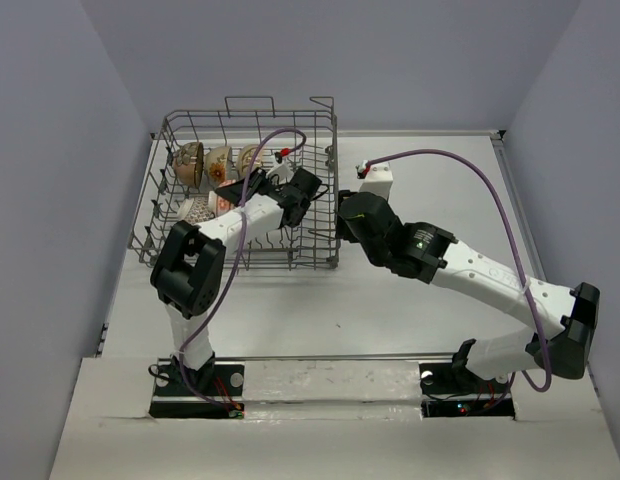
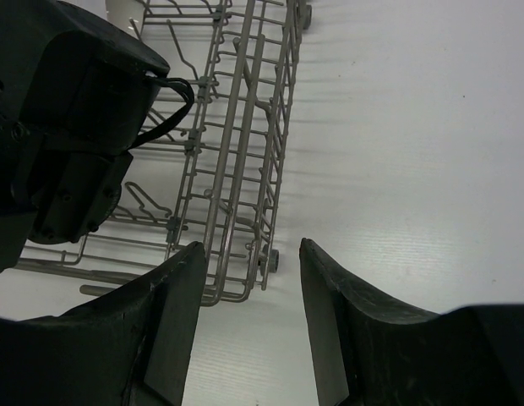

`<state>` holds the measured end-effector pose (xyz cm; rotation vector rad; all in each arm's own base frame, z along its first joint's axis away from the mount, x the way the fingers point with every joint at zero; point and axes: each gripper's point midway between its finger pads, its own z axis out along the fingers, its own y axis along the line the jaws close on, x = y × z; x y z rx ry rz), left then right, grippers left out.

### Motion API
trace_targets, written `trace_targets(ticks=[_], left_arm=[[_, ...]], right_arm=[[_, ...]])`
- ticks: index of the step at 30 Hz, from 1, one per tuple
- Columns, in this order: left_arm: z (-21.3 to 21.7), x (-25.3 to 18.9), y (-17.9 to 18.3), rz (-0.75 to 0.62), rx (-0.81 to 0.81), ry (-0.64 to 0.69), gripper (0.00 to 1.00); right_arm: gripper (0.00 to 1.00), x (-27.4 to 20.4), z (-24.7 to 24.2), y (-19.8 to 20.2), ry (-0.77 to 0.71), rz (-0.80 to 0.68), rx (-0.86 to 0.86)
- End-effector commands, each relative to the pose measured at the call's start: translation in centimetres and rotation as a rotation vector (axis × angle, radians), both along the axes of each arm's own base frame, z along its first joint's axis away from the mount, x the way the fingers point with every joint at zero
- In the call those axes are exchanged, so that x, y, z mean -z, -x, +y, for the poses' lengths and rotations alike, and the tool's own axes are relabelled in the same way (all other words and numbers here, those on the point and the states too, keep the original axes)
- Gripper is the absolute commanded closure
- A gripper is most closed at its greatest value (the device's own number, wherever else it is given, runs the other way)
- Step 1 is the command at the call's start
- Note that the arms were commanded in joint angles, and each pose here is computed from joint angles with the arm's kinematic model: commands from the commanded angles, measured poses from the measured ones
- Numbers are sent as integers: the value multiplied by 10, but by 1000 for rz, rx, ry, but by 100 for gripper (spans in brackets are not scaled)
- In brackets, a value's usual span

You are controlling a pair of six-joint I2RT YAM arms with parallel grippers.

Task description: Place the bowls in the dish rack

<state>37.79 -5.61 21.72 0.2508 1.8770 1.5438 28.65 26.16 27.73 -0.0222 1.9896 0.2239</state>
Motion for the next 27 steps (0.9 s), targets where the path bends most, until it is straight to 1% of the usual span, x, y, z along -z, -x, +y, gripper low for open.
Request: trace_targets(ticks=[1, 19, 27], left_arm=[[-10, 6, 3, 4, 19, -26, 92], [-28, 22, 3, 50, 63, -57, 89], [-40, 25, 7, 60, 83, -114, 87]], right_arm=[[45, -18, -1, 1, -53, -47, 13], [45, -21, -6, 3, -51, -56, 15], [46, -22, -8, 4, -54, -59, 19]])
